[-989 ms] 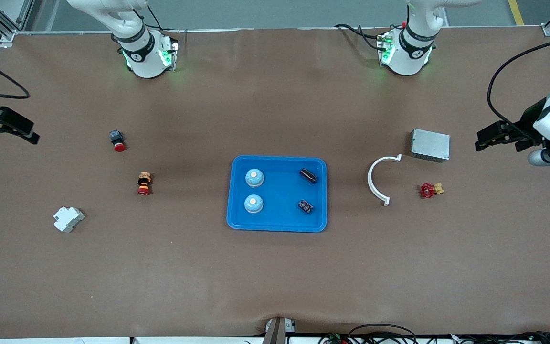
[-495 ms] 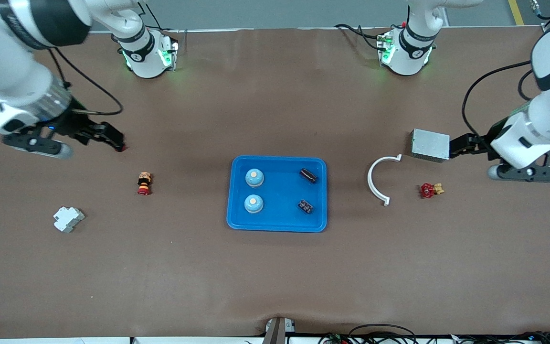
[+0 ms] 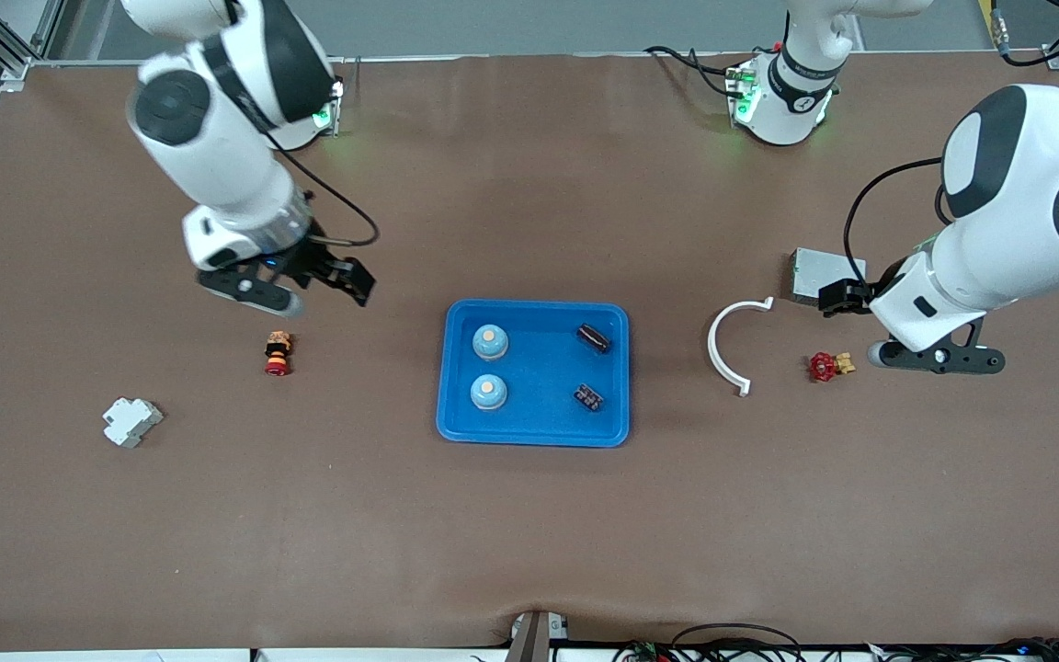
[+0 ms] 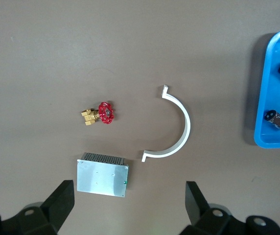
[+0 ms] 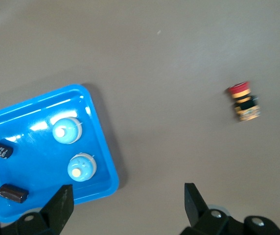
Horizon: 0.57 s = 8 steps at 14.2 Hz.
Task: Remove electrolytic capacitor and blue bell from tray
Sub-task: 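Lower the right gripper onto a light-blue bell in the tray and grasp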
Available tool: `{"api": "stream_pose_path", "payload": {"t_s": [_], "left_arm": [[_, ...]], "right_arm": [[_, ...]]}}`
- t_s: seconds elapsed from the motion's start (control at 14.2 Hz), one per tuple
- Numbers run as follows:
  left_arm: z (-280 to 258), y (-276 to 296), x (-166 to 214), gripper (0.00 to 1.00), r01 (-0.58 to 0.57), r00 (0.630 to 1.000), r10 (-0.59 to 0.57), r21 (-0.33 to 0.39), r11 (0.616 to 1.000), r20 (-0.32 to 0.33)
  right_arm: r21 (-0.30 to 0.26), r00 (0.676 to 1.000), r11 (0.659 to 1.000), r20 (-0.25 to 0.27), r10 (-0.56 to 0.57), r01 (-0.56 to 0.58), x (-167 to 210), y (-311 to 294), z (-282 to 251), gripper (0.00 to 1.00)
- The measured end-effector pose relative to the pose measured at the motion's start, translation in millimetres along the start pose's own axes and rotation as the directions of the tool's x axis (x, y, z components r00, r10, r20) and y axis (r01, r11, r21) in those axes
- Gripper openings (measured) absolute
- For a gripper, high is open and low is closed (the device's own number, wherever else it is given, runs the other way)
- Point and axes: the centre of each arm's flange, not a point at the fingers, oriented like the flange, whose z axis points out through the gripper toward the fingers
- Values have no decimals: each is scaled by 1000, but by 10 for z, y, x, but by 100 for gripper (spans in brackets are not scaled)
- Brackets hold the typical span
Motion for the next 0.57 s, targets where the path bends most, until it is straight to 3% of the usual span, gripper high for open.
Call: {"api": "stream_pose_path", "payload": {"t_s": [0.35,0.57], "left_arm": [[132,-53,62,100,9,1000,-9,1,1000,22],[151,-87,72,100,20,999,-20,-2,1000,25]], "right_arm": [[-47,999,998,25,33,-32,-305,-755,912,100],[-35,999,999,11,41,-40,-409,-1105,1398,100]]}}
